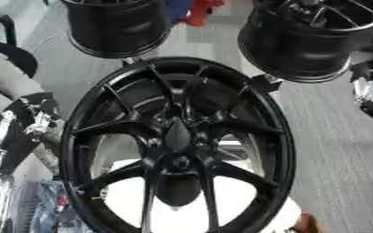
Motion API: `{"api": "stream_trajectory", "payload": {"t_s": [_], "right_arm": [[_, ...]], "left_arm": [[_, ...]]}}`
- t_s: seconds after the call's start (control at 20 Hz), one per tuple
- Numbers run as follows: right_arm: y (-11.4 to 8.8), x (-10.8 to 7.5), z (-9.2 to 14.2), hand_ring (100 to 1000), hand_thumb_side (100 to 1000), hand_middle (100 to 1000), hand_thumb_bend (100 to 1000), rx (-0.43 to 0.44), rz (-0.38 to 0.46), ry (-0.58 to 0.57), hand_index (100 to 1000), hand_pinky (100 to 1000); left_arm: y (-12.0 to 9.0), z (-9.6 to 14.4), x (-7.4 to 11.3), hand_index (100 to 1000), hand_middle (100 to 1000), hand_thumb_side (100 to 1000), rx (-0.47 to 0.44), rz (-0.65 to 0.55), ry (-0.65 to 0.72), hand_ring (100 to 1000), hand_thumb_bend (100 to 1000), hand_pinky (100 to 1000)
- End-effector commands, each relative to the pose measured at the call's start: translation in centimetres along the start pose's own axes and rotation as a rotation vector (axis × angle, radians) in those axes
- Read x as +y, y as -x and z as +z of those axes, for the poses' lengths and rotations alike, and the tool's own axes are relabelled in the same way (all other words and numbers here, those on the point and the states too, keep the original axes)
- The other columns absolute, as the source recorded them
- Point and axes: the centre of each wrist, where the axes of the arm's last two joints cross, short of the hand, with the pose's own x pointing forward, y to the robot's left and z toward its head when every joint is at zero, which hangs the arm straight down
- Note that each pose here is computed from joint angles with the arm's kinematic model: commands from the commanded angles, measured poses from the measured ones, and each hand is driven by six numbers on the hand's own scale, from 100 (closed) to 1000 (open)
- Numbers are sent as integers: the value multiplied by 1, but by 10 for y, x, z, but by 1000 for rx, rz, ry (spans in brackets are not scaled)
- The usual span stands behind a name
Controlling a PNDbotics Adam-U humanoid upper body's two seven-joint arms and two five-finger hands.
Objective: Pull the pin out of the wheel hub.
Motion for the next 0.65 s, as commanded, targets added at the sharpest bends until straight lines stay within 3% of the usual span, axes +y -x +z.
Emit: {"api": "stream_trajectory", "payload": {"t_s": [0.05, 0.55, 0.6, 0.65], "right_arm": [[-8, 17, -3, 649, 129, 749, 100, -34, -63, -17, 853, 606], [4, 37, 3, 649, 137, 748, 100, 15, -119, -85, 850, 608], [5, 38, 4, 650, 104, 748, 100, 22, -122, -87, 850, 608], [7, 39, 4, 650, 143, 748, 100, 28, -123, -89, 850, 608]], "left_arm": [[-8, -5, 2, 776, 647, 623, -34, -5, 0, 579, 198, 562], [-9, -6, 0, 776, 649, 623, -34, -2, 2, 582, 191, 562], [-9, -6, 0, 776, 649, 624, -34, -1, 4, 582, 190, 562], [-9, -6, 0, 775, 650, 624, -36, 0, 5, 583, 188, 562]]}}
